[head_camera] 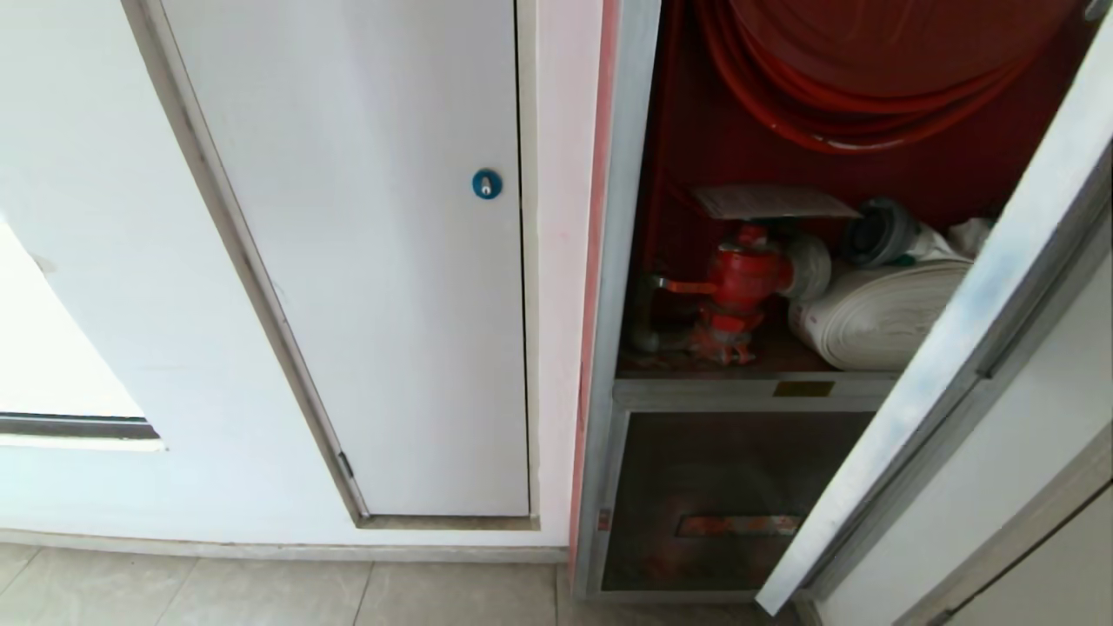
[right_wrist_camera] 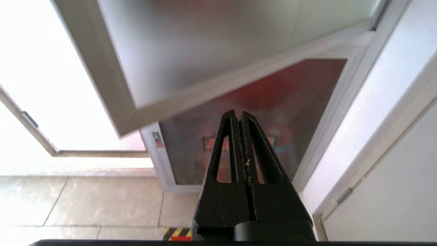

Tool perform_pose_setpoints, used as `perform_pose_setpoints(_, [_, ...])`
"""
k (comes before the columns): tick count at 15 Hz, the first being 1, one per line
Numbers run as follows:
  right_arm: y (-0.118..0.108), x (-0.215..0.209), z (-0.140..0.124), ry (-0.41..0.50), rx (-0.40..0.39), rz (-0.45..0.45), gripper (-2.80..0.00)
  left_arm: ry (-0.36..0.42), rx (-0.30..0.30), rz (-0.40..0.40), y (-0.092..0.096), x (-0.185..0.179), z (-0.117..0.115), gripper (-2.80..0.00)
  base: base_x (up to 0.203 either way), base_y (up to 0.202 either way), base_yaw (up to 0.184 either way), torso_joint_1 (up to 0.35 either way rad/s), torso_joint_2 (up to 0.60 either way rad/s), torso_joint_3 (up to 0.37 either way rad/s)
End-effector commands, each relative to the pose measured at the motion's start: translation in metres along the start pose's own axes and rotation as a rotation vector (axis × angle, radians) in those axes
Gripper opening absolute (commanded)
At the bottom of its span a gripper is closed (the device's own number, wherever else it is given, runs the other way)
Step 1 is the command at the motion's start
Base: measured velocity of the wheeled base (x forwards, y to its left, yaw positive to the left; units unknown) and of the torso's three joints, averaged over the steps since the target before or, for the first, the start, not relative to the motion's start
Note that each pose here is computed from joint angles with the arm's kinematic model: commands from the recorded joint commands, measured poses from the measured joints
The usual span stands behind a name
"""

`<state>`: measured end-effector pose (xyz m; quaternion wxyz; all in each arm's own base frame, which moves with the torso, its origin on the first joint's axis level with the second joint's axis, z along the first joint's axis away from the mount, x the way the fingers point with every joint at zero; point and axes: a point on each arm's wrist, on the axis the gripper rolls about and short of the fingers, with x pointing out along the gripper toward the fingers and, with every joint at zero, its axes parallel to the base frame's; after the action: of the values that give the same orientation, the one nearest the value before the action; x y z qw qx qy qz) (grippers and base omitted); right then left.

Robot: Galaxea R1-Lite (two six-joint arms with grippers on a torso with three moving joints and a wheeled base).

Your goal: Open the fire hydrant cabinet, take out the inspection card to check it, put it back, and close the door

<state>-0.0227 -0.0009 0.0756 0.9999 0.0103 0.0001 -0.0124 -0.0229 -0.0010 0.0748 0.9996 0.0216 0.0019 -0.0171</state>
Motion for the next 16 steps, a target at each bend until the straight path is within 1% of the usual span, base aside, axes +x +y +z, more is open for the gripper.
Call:
perform_pose_setpoints(1, [0.0000, 0.0001, 0.0001, 0.001, 0.001, 0.000, -2.80, 0.002, 0.000, 0.000, 0.0000, 0.0001, 0.0000, -2.80, -0.196, 0.000, 0.000, 0.001, 0.00, 0.005])
perform_pose_setpoints(7, [0.0000, 0.0001, 0.0001, 0.001, -0.001, 0.000, -2.80, 0.002, 0.000, 0.000, 0.0000, 0.0001, 0.0000, -2.80, -0.187, 0.000, 0.002, 0.001, 0.00, 0.002])
perform_pose_setpoints(16, [0.0000, 0.0000, 0.0000, 0.000, 0.000, 0.000, -2.80, 0.002, -0.002, 0.000, 0.0000, 0.0001, 0.0000, -2.80, -0.007, 0.000, 0.000, -0.002, 0.00, 0.000])
